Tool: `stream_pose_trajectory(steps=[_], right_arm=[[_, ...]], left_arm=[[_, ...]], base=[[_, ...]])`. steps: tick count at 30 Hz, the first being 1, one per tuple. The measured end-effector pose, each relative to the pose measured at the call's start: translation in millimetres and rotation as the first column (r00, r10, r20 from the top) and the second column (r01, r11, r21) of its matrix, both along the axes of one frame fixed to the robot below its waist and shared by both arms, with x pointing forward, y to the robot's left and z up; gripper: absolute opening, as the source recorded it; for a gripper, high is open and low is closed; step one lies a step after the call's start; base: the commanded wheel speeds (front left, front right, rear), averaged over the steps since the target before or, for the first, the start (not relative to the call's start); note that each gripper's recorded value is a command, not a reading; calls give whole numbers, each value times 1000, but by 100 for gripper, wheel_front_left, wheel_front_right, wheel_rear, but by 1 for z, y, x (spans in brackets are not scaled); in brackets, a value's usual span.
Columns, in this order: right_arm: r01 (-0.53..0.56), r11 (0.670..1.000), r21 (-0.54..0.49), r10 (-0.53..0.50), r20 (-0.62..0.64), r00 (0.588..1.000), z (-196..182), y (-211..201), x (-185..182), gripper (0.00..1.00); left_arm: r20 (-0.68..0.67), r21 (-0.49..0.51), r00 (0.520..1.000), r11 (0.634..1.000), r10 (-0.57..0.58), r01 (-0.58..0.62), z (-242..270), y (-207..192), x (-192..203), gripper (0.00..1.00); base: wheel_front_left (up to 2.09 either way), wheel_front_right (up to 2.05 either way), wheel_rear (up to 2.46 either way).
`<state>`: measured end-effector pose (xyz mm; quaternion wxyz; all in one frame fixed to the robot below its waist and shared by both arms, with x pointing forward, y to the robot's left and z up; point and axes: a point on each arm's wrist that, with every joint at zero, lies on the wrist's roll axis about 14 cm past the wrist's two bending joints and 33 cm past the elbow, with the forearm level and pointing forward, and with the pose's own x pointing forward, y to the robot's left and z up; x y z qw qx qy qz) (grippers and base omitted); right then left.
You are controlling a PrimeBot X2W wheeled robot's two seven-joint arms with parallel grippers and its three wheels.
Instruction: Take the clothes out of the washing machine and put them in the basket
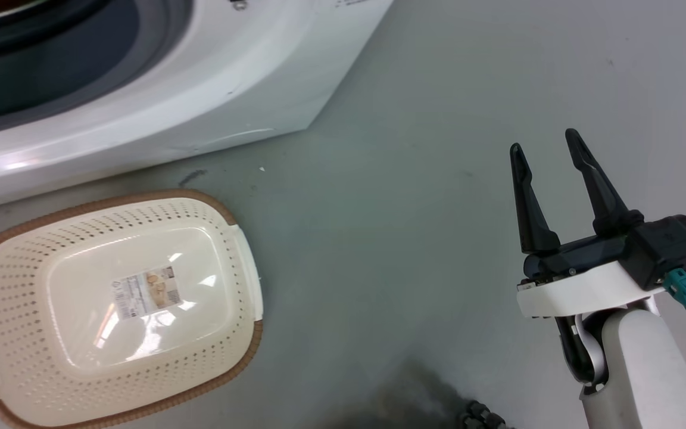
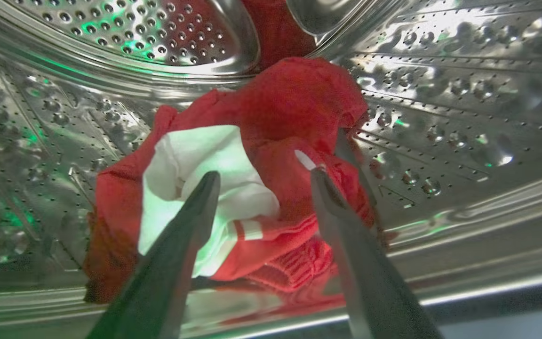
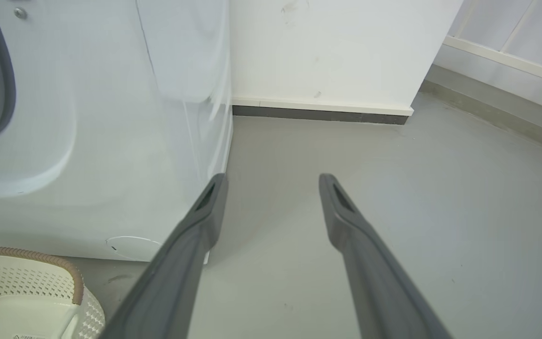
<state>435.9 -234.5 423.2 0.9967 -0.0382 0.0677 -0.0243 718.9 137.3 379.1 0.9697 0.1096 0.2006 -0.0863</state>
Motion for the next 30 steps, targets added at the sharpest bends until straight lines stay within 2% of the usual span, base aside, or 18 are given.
stream_pose_trajectory(steps=[9, 14, 19, 20, 21, 30], right_arm=[[39, 999, -13, -40, -66, 997, -21, -13, -8, 100], [51, 999, -6, -51, -105, 993, -34, -16, -11, 100], [58, 998, -2, -58, -119, 991, -39, -17, -12, 100], [57, 998, -1, -57, -118, 991, -39, -17, -11, 100], [57, 998, -2, -57, -118, 991, -39, -17, -11, 100], [58, 998, -3, -58, -99, 993, -34, -19, -7, 100]], left_arm=[[-196, 75, 980, 997, 26, -12, -36, 4, 28, 100], [-377, 81, 924, 996, 68, -40, -66, 6, 25, 100], [-476, 94, 875, 994, 90, -51, -86, 5, 17, 98], [-468, 94, 878, 994, 96, -59, -85, 5, 19, 45], [-446, 93, 890, 994, 96, -60, -81, 5, 23, 0], [-304, 69, 948, 994, 99, -82, -58, 0, 35, 0]], base=[[0, 0, 0], [0, 0, 0], [0, 0, 0], [0, 0, 0], [0, 0, 0], [0, 0, 0]])
